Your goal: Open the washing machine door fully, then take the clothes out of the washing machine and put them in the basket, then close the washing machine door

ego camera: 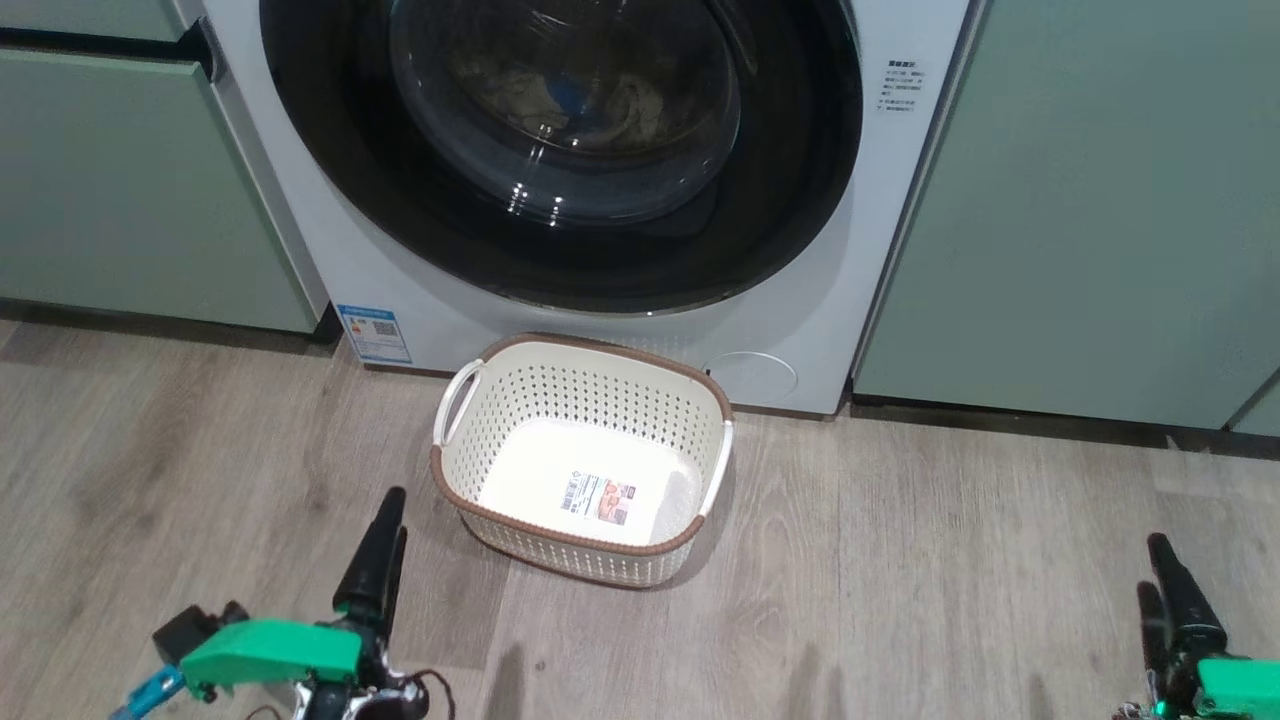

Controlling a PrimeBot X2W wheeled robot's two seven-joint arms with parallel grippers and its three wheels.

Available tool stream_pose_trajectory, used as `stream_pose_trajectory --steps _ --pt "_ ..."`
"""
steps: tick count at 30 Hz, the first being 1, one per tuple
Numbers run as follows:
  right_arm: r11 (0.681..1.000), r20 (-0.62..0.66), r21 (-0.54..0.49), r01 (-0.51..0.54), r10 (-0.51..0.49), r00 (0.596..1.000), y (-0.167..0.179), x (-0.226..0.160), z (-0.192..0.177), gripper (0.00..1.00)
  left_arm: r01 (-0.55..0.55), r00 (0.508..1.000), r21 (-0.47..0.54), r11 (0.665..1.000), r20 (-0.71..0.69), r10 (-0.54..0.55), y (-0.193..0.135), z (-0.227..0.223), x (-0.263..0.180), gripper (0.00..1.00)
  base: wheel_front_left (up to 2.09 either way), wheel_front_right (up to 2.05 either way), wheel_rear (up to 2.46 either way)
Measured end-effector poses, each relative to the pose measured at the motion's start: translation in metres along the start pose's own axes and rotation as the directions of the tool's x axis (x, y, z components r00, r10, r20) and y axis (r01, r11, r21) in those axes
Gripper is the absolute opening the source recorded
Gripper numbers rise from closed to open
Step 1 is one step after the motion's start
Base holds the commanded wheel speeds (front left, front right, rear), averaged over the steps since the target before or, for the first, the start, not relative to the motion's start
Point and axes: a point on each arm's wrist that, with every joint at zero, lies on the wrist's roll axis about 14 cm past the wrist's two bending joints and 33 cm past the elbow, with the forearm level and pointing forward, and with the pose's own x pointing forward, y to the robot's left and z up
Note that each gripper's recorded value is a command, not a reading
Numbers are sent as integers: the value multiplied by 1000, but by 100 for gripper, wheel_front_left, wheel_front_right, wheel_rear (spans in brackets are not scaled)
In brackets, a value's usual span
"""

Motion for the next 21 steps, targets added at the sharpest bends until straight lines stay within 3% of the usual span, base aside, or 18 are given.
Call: stream_pose_trajectory --steps 10,21 --pt "979 1 -205 -21 21 1000 7 5 1 100 24 1000 208 978 14 -27 -10 4 4 100 0 0 0" --pt "915 -3 -403 -36 38 999 11 5 0 100 57 997 435 898 19 -72 -24 5 5 100 0 0 0"
